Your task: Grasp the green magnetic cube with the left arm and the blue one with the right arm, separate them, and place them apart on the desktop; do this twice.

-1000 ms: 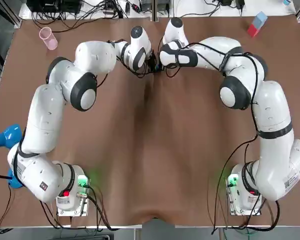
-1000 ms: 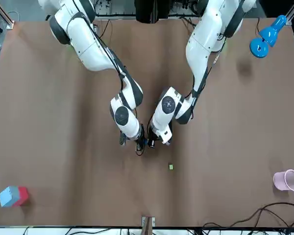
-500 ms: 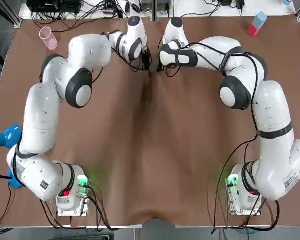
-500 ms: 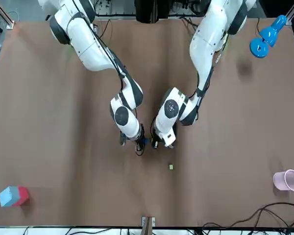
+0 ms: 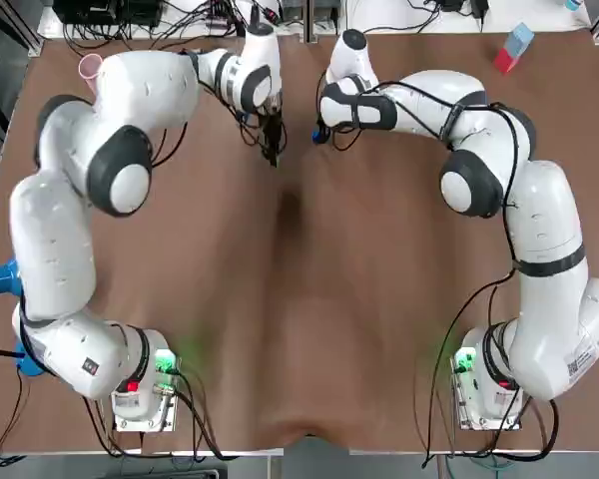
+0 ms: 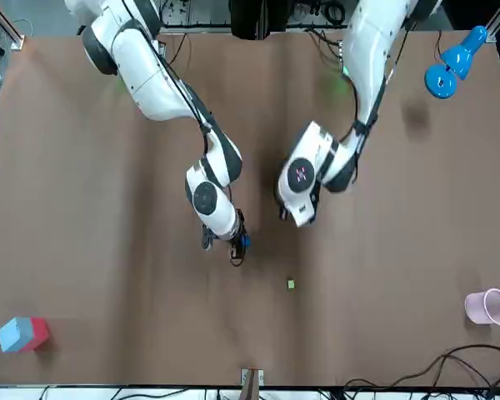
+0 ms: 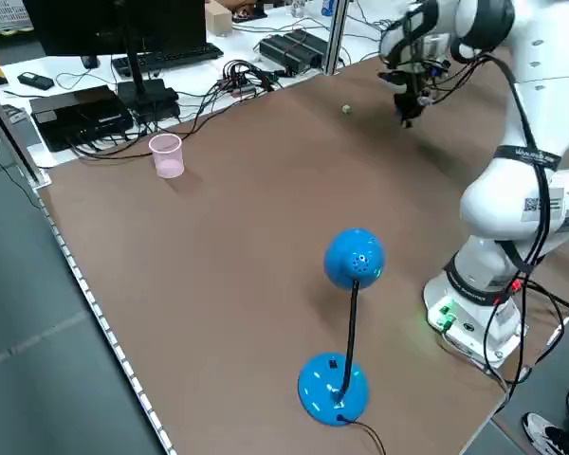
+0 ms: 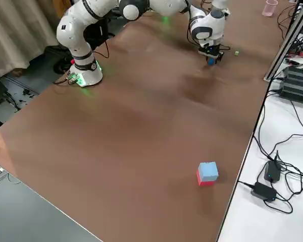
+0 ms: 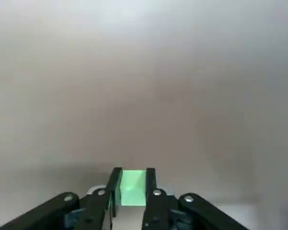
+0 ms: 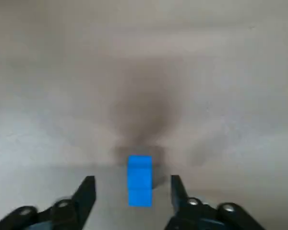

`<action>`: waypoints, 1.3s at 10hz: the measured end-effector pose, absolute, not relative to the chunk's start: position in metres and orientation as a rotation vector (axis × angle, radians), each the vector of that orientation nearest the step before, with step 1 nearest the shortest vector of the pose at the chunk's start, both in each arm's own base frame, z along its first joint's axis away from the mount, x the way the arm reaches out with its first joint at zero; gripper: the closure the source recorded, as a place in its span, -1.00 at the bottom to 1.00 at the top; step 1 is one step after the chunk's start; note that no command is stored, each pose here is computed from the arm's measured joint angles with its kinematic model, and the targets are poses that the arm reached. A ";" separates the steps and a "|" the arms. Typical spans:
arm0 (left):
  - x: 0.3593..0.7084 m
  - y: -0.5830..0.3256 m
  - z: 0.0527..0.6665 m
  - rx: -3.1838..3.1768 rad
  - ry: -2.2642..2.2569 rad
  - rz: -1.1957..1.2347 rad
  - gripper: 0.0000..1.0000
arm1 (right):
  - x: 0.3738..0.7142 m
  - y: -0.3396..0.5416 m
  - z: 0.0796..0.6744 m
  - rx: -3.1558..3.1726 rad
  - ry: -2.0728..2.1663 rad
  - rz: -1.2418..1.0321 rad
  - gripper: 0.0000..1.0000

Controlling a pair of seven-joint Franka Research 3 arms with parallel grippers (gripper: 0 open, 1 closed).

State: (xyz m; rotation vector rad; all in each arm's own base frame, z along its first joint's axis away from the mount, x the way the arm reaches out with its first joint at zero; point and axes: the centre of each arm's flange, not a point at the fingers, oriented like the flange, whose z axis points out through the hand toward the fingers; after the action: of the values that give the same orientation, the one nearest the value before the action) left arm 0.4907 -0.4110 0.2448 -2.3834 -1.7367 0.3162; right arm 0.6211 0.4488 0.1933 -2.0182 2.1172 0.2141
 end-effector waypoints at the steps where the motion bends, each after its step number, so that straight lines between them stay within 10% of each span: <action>1: 0.447 -0.416 0.247 -2.367 -1.631 0.344 0.52 | 0.625 0.442 0.202 -2.019 2.111 0.208 -0.74; 5: 0.311 -0.432 0.233 -2.211 -1.322 0.435 0.52 | 0.645 0.373 0.227 -2.113 2.039 0.168 -0.78; 13: 0.194 -0.436 0.219 -1.990 -1.082 0.504 0.48 | 0.624 0.322 0.231 -2.067 2.028 0.087 -1.00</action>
State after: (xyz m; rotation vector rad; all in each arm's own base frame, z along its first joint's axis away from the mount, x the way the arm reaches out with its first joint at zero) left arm 0.1944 -0.4360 0.2186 -1.9902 -1.0816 0.5040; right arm 0.6242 0.3223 0.2306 -2.0666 2.0282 0.0875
